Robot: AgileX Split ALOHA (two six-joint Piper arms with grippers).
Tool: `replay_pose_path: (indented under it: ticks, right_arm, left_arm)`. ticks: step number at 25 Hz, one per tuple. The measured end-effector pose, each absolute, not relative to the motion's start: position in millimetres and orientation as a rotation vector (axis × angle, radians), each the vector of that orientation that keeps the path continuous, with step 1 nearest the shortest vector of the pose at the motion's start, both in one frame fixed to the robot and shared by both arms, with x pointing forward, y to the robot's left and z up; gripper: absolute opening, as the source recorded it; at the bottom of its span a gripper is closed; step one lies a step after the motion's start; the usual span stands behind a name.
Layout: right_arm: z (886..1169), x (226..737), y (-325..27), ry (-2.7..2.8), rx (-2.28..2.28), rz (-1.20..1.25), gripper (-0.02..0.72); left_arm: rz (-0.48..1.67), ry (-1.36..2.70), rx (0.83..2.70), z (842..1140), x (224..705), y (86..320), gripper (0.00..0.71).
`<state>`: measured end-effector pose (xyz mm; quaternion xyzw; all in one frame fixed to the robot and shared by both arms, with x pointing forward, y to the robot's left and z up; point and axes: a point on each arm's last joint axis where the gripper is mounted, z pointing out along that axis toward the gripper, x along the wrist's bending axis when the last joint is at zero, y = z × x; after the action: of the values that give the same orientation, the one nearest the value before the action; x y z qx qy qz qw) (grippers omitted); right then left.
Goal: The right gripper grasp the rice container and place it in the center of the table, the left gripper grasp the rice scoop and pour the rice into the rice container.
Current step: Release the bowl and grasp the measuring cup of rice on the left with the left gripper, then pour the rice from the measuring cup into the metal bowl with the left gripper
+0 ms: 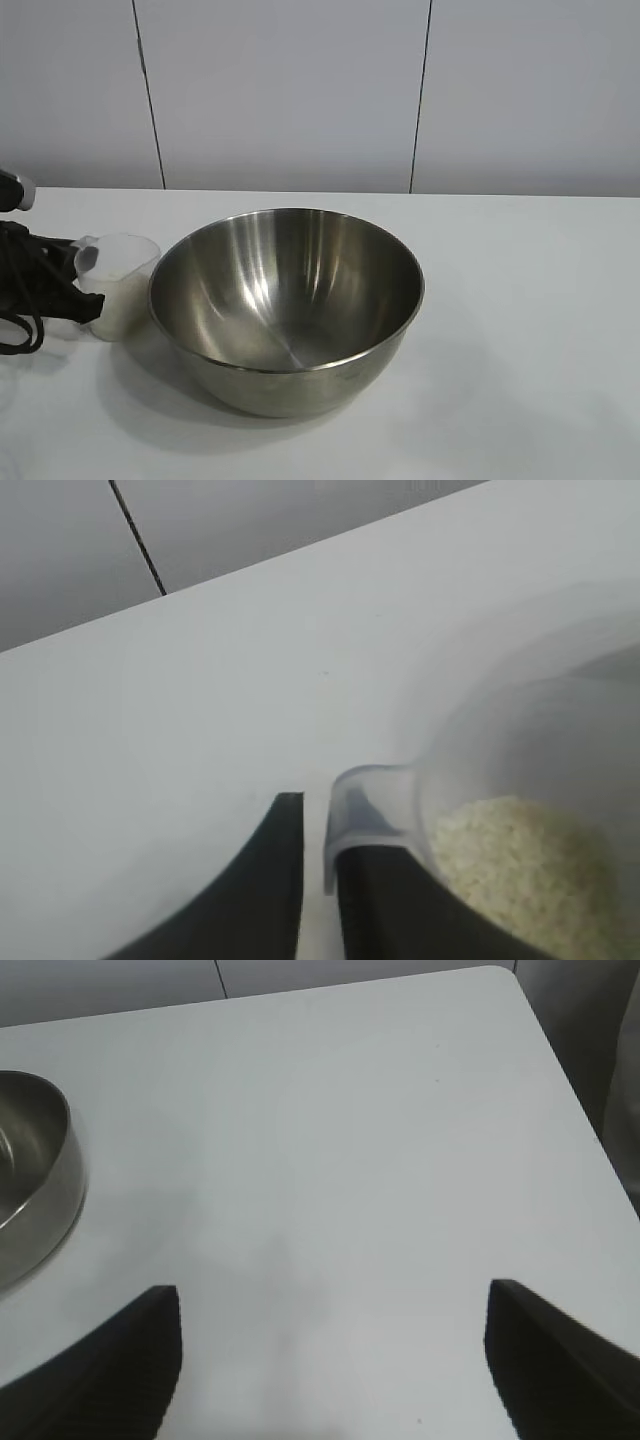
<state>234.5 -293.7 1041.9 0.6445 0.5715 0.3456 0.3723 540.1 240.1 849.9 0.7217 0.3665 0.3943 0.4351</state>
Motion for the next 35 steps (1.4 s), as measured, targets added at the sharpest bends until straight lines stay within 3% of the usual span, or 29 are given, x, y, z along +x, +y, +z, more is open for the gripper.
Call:
replay_pose_path:
  ticks: [6, 11, 18, 25, 35]
  right_arm:
    - [1042, 234, -294, 1.465, 1.652, 0.886, 0.568]
    - [1042, 234, -294, 1.465, 1.652, 0.886, 0.568]
    - [1042, 234, -294, 1.465, 1.652, 0.886, 0.568]
    - [1042, 234, -294, 1.465, 1.652, 0.886, 0.568]
    - [1042, 234, -294, 1.465, 1.652, 0.886, 0.568]
  left_arm:
    - [1.051, 0.834, 1.729, 885, 544, 238, 0.009]
    - [1.127, 0.669, 1.678, 936, 554, 230, 0.009]
    - [1.208, 0.331, 1.882, 989, 563, 184, 0.009]
    - [1.403, -0.329, 2.067, 996, 546, 130, 0.009]
    - [1.563, -0.965, 1.938, 997, 520, 90, 0.009]
